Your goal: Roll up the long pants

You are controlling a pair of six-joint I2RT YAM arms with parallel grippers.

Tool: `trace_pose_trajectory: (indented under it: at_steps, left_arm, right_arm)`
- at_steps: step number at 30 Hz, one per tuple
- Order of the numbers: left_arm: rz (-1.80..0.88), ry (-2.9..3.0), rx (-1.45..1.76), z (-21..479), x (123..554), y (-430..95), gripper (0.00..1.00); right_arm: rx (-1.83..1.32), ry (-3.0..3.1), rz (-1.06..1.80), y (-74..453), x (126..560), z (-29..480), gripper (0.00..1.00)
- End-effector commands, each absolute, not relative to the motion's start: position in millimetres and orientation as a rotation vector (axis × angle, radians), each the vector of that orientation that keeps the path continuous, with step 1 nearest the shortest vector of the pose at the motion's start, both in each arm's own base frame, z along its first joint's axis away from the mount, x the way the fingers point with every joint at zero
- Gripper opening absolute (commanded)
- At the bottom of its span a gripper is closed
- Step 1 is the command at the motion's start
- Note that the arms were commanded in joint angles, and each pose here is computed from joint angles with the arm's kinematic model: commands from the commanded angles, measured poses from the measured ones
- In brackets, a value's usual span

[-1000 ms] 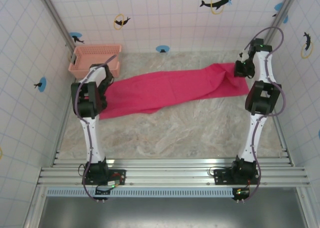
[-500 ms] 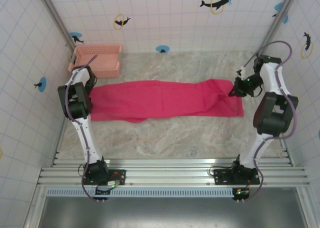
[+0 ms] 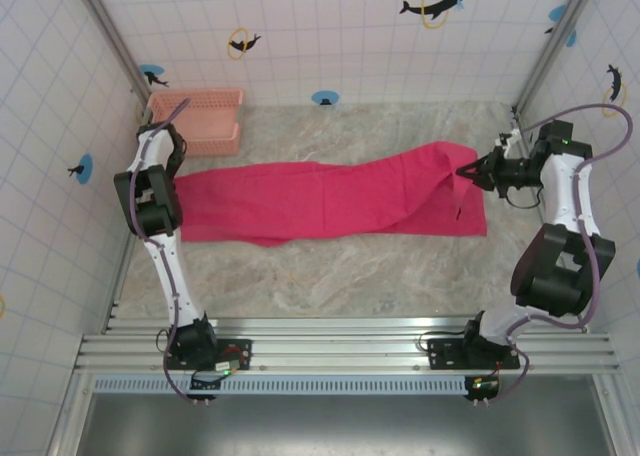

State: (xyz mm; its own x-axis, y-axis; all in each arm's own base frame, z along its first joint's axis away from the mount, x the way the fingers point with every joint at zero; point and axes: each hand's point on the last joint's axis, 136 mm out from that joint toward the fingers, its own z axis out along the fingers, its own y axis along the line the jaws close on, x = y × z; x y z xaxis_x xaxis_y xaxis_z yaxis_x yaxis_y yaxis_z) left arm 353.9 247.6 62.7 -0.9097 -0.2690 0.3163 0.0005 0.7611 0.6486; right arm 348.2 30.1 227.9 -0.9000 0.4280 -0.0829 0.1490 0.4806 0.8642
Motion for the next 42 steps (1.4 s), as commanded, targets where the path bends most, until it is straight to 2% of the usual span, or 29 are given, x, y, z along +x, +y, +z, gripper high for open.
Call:
trace_pose_trajectory:
  at_steps: [1, 7, 11, 21, 26, 29, 30, 35, 42]
  left_arm:
    - [-0.942, -2.55, 0.156, 54, 357, 249, 0.97]
    - [-0.909, -2.567, 0.146, 46, 360, 246, 0.98]
    - [-0.893, -2.572, 0.142, 43, 360, 246, 0.97]
    - [-0.885, -2.568, 0.092, 43, 361, 246, 0.98]
    - [-0.907, -2.56, 0.087, 49, 360, 247, 0.97]
    - [-0.935, -2.57, 0.074, 58, 364, 242, 0.98]
    - [-0.947, -2.577, 0.072, 61, 367, 239, 0.98]
    - [-0.935, -2.66, 0.027, 72, 384, 206, 0.97]
    - [-0.88, -2.705, -0.214, 65, 402, 125, 0.98]
  right_arm:
    - [0.525, 2.401, 1.414, 27, 335, 229, 0.04]
    - [0.757, 2.46, 1.251, -29, 327, 188, 0.03]
    - [0.749, 2.652, 1.192, -54, 324, 160, 0.07]
    - [0.78, 2.862, 1.047, -96, 353, 97, 0.17]
    - [0.642, 2.944, 0.85, -110, 376, 86, 0.41]
    - [0.545, 2.962, 0.754, -110, 386, 88, 0.48]
    - [0.534, 2.946, 0.733, -112, 389, 91, 0.53]
    - [0.59, 2.924, 0.617, -122, 378, 100, 0.59]
    - [0.602, 3.022, 0.704, -99, 349, 65, 0.6]
